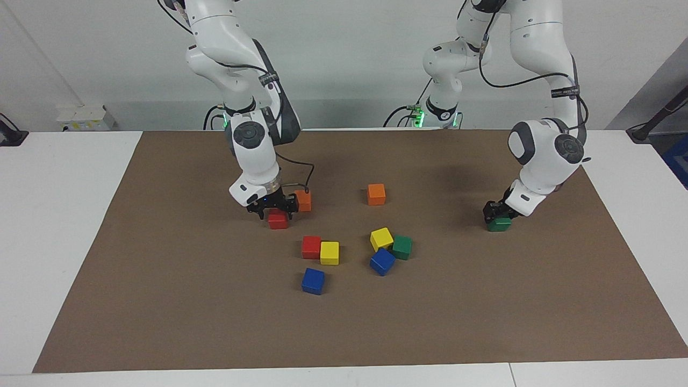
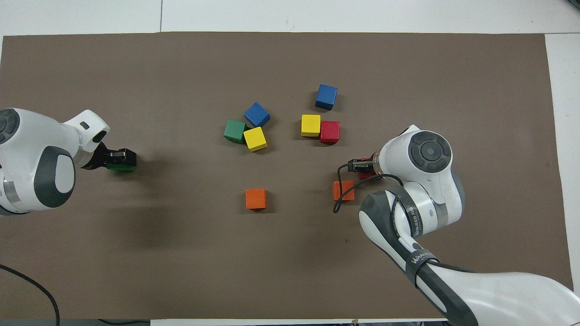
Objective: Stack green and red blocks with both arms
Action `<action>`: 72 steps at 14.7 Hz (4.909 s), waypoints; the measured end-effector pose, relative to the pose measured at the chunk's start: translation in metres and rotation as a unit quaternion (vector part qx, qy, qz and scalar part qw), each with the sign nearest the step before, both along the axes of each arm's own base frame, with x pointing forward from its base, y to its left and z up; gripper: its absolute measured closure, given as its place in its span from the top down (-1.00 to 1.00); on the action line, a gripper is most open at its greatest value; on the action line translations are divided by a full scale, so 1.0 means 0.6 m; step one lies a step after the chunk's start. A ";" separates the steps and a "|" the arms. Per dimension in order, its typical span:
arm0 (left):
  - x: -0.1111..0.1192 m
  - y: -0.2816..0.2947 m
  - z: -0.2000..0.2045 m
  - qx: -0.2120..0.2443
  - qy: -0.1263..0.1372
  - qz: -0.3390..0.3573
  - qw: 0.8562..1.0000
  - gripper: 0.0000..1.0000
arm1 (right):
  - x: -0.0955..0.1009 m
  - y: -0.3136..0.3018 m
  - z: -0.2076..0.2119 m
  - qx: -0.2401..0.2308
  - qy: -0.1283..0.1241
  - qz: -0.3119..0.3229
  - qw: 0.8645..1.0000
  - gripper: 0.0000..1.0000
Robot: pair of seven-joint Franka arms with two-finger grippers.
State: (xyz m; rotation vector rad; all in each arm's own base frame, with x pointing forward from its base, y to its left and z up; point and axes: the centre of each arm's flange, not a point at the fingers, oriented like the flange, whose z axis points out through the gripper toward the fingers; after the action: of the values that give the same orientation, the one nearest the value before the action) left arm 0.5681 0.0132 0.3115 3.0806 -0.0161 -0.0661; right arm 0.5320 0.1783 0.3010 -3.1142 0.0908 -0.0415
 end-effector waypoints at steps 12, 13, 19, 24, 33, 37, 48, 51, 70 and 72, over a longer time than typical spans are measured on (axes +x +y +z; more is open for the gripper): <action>0.023 -0.094 0.110 0.015 0.017 0.263 0.964 1.00 | 0.050 -0.154 0.164 -0.010 0.027 0.024 0.999 0.08; 0.021 -0.121 0.111 0.017 0.018 0.297 0.955 1.00 | 0.052 -0.203 0.172 -0.010 0.028 0.035 0.999 0.08; 0.026 -0.284 0.138 -0.017 -0.018 0.473 0.881 1.00 | 0.037 -0.353 0.131 -0.007 0.031 0.073 0.997 0.08; 0.066 -0.445 0.151 -0.033 0.005 0.527 0.849 1.00 | 0.044 -0.356 0.073 -0.010 0.004 0.073 0.997 0.08; 0.109 -0.571 0.033 0.044 0.014 0.534 0.844 1.00 | 0.060 -0.366 0.012 -0.011 -0.008 0.070 0.997 0.08; 0.118 -0.548 0.057 0.066 0.023 0.537 0.841 1.00 | 0.060 -0.366 0.012 -0.011 -0.008 0.071 0.997 0.08; 0.125 -0.526 0.047 0.054 0.020 0.539 0.840 1.00 | 0.063 -0.370 0.004 -0.011 -0.011 0.069 0.998 0.80; 0.121 -0.524 0.038 0.057 0.022 0.539 0.840 1.00 | 0.071 -0.371 0.026 -0.010 -0.003 0.069 0.998 1.00; 0.093 -0.522 0.024 0.055 0.017 0.537 0.841 0.10 | 0.168 -0.047 0.253 -0.004 0.000 0.049 0.999 1.00; 0.098 -0.493 0.073 0.055 0.010 0.519 0.853 0.10 | 0.170 -0.004 0.234 -0.003 -0.009 0.064 0.998 1.00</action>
State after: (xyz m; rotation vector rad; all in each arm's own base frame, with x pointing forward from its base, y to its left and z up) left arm 0.6271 -0.2826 0.3550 2.7212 1.6402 -0.0406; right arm 0.6342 0.1758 0.4413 -3.1162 -0.1084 -0.0660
